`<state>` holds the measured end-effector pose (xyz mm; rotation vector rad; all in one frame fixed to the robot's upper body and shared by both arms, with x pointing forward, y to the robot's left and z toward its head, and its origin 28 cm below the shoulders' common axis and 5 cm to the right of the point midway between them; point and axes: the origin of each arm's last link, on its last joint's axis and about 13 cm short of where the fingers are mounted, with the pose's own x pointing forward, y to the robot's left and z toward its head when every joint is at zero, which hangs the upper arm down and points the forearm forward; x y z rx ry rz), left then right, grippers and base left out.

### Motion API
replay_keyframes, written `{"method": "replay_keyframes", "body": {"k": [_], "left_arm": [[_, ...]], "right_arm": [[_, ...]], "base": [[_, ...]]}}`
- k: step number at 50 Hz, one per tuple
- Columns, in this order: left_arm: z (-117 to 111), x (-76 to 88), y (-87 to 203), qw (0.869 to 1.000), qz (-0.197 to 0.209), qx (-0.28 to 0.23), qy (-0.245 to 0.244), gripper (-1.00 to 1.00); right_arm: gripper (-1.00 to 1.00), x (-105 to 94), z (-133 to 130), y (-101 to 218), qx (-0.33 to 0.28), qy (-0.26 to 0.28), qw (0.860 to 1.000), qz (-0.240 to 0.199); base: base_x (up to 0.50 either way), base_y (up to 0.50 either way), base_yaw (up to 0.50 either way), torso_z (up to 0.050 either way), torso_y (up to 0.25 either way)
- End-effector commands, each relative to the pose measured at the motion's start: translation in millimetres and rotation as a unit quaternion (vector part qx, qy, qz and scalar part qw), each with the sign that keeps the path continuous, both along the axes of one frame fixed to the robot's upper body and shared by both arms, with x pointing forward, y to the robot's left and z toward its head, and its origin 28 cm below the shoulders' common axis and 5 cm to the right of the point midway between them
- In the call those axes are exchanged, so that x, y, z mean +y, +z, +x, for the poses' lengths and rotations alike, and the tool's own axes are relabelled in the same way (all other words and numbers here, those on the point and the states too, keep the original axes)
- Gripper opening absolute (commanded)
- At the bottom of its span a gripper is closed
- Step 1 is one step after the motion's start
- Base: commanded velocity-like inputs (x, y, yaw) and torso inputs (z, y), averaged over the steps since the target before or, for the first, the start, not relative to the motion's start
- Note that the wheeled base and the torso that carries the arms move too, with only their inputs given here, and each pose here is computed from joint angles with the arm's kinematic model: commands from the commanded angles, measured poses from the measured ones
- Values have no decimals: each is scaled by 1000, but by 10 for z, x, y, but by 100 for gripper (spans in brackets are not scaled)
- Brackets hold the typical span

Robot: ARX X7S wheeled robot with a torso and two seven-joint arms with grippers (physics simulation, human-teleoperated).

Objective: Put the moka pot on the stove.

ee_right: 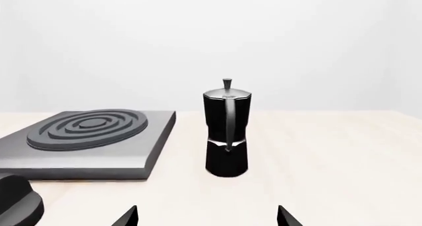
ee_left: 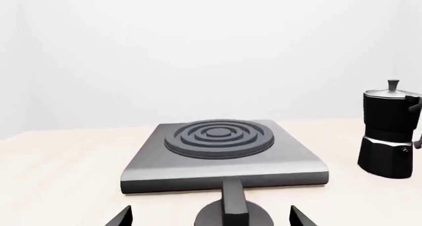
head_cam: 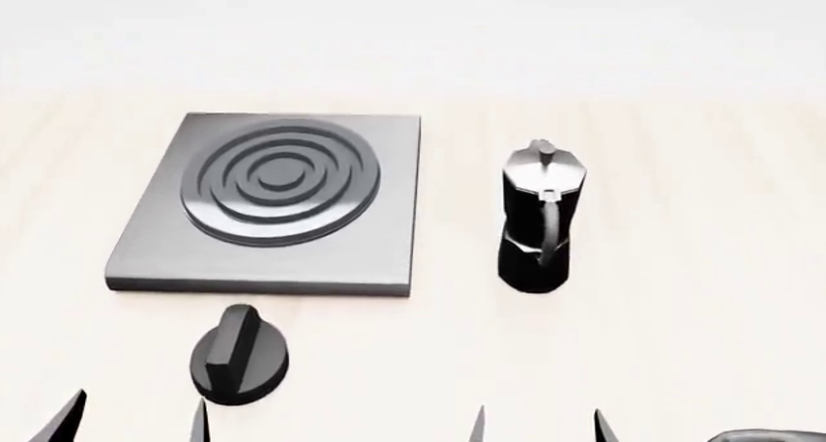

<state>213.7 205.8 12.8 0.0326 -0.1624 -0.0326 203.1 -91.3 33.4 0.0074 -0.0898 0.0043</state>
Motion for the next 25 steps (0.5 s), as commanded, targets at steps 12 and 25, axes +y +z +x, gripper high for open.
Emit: {"method": "replay_keyframes", "body": {"k": [12,25], "left_arm": [[0,0,0,1000,1,-1,-1,100],[-1,1,0,1000,3,2,-1,100]], "right_arm": [[100,-6,16,-17,3,-1,1000,1],[100,-6,6,-24,3,-3,1000,1]], "base": [[174,0,0,0,0],[172,0,0,0,0]]}}
